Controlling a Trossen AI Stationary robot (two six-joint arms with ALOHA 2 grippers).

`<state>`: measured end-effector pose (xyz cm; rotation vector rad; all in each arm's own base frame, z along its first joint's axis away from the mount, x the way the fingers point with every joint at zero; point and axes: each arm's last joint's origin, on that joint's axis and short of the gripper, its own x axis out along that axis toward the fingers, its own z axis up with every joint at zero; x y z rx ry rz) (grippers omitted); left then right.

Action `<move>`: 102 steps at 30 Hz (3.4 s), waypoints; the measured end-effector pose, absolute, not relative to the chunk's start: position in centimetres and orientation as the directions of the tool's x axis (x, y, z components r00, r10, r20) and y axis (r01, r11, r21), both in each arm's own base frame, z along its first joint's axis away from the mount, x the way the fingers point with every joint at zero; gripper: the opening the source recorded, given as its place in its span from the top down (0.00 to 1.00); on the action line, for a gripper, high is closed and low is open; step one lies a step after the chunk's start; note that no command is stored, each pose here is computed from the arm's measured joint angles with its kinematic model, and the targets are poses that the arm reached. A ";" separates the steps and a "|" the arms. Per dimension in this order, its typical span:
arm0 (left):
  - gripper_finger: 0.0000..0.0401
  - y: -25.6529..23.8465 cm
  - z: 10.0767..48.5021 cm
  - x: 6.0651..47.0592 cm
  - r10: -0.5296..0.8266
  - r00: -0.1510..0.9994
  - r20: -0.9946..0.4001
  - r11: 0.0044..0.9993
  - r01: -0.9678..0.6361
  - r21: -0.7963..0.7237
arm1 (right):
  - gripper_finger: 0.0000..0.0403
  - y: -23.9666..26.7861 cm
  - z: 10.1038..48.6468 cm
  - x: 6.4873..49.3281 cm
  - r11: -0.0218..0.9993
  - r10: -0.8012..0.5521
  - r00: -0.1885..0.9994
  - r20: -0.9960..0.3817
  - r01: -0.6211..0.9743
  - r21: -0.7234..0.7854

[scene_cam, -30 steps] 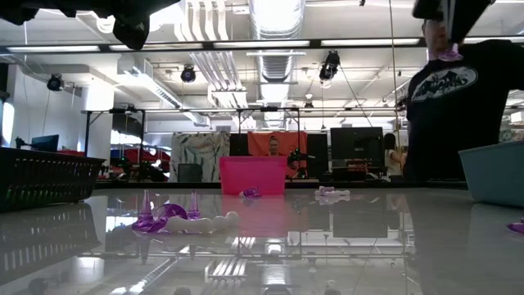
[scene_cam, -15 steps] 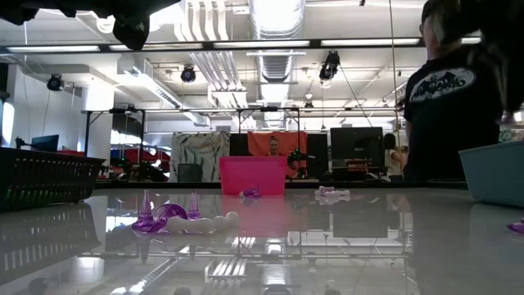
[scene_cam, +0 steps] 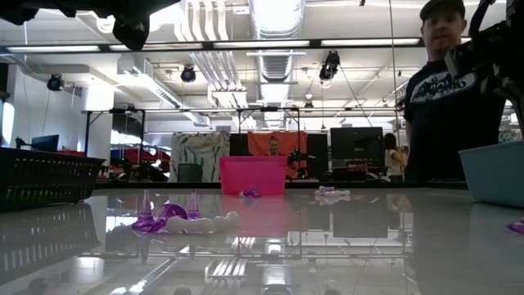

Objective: Sort Halloween decoration
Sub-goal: Put the witch hat toy into the blue bin

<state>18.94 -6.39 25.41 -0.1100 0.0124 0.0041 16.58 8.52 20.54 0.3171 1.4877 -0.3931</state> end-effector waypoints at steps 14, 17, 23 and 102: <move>0.78 -6.4 25.4 18.9 0.003 1.000 -0.013 0.994 -0.005 -0.110 | 0.88 8.5 20.5 16.7 0.892 -0.078 0.066 -0.995 0.450 -0.040; 0.78 -6.4 25.4 18.9 0.003 1.000 -0.013 0.993 -0.005 -0.114 | 0.84 8.5 20.6 16.8 0.892 -0.081 0.072 -0.994 0.451 -0.040; 0.78 -6.4 25.4 18.9 0.003 1.000 -0.013 0.990 -0.005 -0.138 | 0.81 8.7 21.3 17.2 0.888 -0.069 0.099 -0.993 0.460 -0.016; 0.68 -3.1 9.0 32.0 0.496 0.734 -0.464 0.866 -0.383 0.321 | 0.79 10.4 28.8 23.5 0.961 -0.273 0.789 -0.551 0.253 -0.115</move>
